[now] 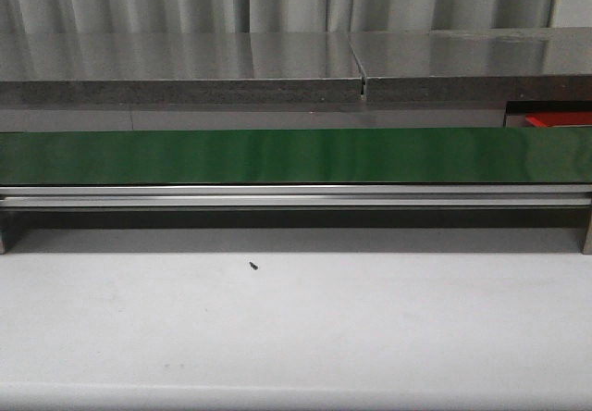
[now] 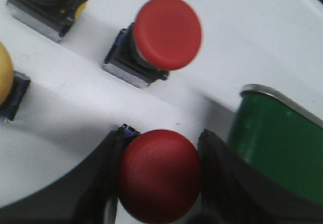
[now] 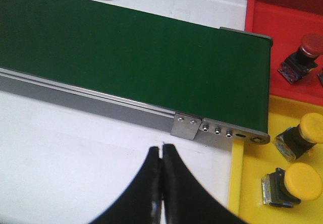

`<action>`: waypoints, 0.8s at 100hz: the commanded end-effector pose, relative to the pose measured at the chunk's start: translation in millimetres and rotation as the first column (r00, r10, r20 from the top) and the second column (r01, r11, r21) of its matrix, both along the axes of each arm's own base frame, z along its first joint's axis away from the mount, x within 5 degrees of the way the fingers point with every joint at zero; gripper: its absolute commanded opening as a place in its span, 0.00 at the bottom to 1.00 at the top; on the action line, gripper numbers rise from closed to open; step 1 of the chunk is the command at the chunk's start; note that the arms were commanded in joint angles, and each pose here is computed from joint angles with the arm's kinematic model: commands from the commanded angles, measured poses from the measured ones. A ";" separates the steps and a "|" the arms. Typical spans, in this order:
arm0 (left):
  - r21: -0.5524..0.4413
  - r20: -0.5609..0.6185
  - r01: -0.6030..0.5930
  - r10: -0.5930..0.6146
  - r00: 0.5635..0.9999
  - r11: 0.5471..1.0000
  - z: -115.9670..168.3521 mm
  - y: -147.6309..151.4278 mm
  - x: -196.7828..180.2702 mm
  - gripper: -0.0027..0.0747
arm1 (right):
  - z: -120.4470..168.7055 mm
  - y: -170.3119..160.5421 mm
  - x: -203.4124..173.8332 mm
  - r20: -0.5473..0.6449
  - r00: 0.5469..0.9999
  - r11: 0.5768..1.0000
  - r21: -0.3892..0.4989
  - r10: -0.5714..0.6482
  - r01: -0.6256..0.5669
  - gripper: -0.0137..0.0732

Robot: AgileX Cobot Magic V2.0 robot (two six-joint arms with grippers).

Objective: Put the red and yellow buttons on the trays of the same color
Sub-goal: 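Grasp a red-capped button with the left gripper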

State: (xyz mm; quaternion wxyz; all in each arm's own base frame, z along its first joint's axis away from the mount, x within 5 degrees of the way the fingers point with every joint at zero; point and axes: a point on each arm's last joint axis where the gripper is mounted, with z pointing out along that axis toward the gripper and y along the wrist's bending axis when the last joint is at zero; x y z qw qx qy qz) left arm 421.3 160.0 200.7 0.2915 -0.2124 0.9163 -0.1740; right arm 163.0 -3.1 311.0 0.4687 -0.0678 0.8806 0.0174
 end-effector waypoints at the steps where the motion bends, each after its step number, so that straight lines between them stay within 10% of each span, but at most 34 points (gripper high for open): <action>1: 0.008 0.149 -0.006 0.004 0.989 1.000 65.8 -12.0 -6.6 0.01 | 14.5 -1.1 1.5 0.087 0.996 1.000 0.000 -0.017 0.017 0.08; 34: 0.103 0.269 0.066 -0.091 0.959 0.993 144.0 -42.7 -38.4 0.01 | 14.5 -1.1 1.5 0.087 0.996 1.000 0.000 -0.017 0.017 0.08; 80: 0.119 0.185 0.172 -0.192 0.964 0.978 105.2 -90.8 -29.9 0.01 | 14.5 -1.1 1.5 0.087 0.996 1.000 0.000 -0.017 0.017 0.08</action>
